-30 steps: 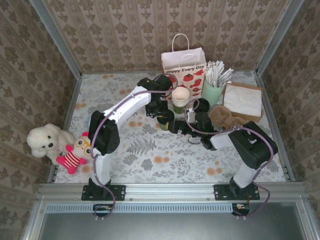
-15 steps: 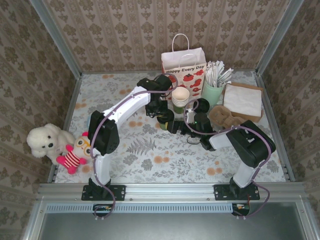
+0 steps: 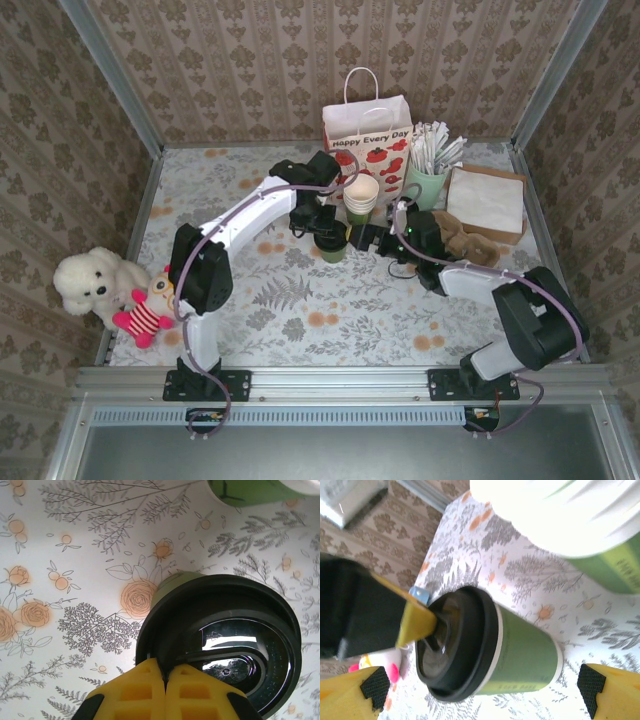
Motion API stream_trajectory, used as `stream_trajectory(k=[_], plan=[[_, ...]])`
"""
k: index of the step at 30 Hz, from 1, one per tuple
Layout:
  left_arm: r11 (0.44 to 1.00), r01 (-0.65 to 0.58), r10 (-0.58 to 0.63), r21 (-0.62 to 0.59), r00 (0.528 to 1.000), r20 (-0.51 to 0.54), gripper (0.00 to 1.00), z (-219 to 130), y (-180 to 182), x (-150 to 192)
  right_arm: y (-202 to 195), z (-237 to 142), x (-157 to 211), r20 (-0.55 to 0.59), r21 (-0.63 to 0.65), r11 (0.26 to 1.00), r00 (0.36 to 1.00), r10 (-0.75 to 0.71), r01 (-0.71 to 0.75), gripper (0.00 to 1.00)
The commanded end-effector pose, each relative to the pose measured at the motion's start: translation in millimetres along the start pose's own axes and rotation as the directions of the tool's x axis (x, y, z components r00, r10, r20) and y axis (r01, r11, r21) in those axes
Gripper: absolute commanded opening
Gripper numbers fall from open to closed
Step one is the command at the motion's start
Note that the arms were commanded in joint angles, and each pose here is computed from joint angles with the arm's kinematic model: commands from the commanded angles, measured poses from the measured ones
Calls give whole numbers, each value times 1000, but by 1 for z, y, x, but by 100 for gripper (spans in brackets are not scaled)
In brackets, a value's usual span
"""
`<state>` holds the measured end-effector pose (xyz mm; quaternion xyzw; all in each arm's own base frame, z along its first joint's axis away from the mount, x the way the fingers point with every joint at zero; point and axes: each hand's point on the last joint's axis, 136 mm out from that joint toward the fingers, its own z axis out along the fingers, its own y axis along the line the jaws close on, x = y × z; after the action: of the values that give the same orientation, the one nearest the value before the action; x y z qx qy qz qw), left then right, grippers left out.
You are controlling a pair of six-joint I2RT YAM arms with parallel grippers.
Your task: Pack the takeout coffee
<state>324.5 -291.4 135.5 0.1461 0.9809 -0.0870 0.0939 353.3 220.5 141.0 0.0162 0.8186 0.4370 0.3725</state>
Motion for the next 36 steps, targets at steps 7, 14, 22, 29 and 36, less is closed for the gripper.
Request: stream_trajectory(k=[7, 14, 22, 29, 36], plan=[[926, -377, 377, 14, 926, -36, 0, -3, -26, 24, -14, 1, 27, -236, 96, 973, 945, 228, -210, 92], [889, -452, 453, 72, 891, -5, 0, -4, -39, 30, -27, 4, 29, -213, 189, 929, 910, 356, -320, 86], [890, -450, 451, 73, 892, -8, 0, 3, -41, 34, -38, 7, 34, -159, 204, 880, 873, 462, -429, 85], [893, -441, 445, 89, 895, -21, 0, 12, -50, 38, -36, -4, 16, -95, 195, 891, 896, 434, -410, 91], [904, -418, 423, 94, 905, -48, 0, 22, -49, 43, -23, 0, 33, -245, 110, 953, 921, 302, -283, 91]])
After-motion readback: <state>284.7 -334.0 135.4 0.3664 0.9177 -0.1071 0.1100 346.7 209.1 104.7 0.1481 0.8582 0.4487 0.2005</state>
